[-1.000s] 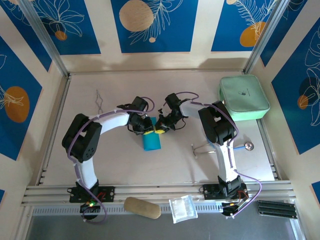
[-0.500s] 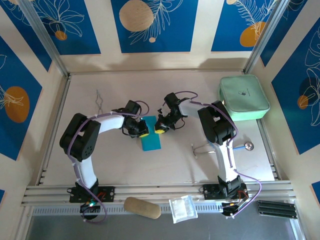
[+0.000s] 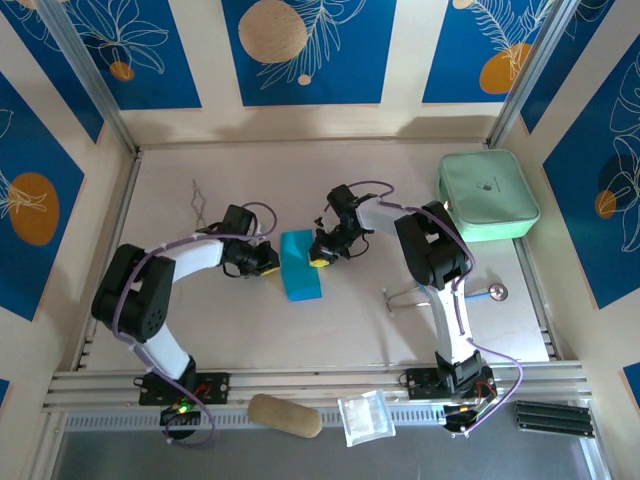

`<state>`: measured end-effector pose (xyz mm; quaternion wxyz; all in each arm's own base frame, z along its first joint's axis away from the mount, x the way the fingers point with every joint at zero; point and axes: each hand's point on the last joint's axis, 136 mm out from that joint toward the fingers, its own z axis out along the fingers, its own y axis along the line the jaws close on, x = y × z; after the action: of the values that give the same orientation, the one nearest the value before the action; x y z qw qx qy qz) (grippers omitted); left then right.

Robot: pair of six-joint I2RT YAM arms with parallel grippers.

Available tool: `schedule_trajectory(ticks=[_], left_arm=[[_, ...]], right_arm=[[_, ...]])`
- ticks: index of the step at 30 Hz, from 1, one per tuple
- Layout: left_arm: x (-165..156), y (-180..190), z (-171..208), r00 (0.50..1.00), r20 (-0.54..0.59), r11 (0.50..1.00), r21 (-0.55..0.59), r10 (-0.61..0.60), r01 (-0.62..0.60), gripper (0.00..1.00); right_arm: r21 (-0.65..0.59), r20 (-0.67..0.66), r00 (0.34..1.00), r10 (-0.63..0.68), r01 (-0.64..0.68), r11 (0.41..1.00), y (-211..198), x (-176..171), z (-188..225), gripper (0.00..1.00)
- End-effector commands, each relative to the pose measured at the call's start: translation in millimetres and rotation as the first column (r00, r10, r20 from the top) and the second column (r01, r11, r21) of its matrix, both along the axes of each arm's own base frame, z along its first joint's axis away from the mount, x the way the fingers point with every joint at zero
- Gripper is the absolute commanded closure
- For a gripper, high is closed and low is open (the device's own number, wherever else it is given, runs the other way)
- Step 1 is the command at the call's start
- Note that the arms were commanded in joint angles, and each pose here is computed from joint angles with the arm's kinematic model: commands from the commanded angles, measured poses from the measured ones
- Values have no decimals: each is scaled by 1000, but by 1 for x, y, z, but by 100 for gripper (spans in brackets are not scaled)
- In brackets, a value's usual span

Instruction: Fold a paper plane with a square sheet of paper (pick it up from the middle)

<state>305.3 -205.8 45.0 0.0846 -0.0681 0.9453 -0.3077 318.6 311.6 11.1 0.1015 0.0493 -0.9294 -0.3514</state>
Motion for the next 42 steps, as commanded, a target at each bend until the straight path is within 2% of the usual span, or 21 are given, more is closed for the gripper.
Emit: schedule_trajectory(ticks=[1,6,10,16,26,33,39,42], left_arm=[[4,-19,28,999,46,995,-98,2,2,85],[6,-51,29,999,34,984,-175,-6,12,84],[-8,-68,8,998,-39,988,-149,-39,33,84],[-22,-54,-28,993,-120,996,-88,10,-21,85],[-54,-22,-56,975,-191,987,-89,113,-132,85],[-70,-13,-35,961,-217,972,-123,170,-199,85],[-25,-28,27,985,-51,967,-188,166,-173,85],[-9,-31,28,986,-21,973,-161,166,-167,85]], right_arm=[[-416,-76,997,-29,-5,910,-76,-26,-93,100],[-416,-81,996,-30,-7,909,-75,-26,-94,100],[-416,-82,996,-30,-7,910,-75,-26,-94,100],[-414,-85,996,-28,-10,910,-74,-27,-95,100],[-459,-90,996,-20,-23,888,-83,-28,-101,100],[-484,-86,996,-19,-25,875,-88,-27,-102,100],[-490,-86,996,-15,-30,871,-88,-28,-103,100],[-493,-84,996,-17,-27,870,-89,-27,-104,100]])
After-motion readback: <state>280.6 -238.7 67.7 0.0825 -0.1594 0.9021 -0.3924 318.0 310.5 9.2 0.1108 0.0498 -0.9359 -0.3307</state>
